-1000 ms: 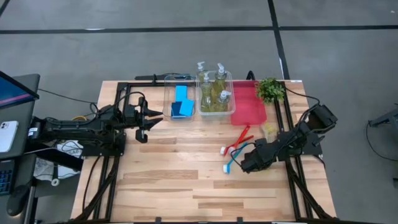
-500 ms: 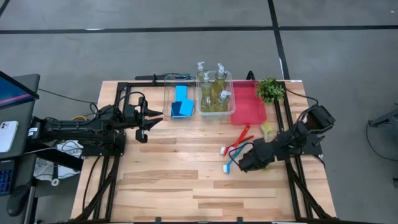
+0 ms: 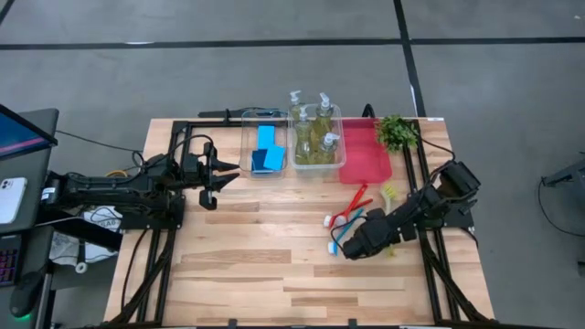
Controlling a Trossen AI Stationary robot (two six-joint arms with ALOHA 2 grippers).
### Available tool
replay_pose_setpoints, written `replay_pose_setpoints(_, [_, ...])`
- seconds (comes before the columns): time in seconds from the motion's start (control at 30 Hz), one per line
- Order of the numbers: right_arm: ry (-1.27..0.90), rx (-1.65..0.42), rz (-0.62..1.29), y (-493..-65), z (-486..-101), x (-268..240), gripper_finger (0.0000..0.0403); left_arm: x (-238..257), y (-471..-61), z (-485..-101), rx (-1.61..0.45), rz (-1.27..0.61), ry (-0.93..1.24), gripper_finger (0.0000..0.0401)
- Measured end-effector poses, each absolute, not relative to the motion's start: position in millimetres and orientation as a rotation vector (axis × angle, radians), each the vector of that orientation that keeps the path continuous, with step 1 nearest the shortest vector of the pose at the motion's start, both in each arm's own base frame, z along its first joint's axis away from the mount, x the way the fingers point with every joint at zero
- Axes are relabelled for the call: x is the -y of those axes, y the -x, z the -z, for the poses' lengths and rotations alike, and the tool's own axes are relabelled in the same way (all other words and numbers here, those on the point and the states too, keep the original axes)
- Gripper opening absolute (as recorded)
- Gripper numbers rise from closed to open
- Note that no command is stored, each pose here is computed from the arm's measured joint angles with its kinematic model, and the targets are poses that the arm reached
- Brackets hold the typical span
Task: Pick & Place Kitchen Sink Supplies
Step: Put the yellow dish brush into the red bin
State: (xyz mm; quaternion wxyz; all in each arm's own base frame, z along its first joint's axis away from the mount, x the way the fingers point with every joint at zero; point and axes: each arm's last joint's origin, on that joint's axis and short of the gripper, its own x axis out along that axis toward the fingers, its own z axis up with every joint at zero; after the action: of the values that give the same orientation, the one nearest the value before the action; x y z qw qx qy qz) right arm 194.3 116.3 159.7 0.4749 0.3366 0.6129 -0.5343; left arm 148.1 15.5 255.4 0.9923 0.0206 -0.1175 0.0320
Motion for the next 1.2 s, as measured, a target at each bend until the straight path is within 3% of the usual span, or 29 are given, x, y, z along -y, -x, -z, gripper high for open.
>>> replay_pose_setpoints(0.7, [-0.627,-1.438,1.220,-200.1,-244.8,-148.6,0.0069,-15.5,-148.1,-255.4,0.235,-0.064,-0.042,0.0104])
replay_pose_setpoints(0.97, [-0.542,-1.401,1.063,-209.6,-264.4,-122.6,0.0069,-15.4,-148.1,-255.4,0.236,-0.064,-0.041,0.0104])
replay_pose_setpoints(1.2, [-0.509,-1.375,1.034,-219.8,-275.2,-83.3,0.0069,-15.5,-148.1,-255.4,0.235,-0.064,-0.042,0.0104])
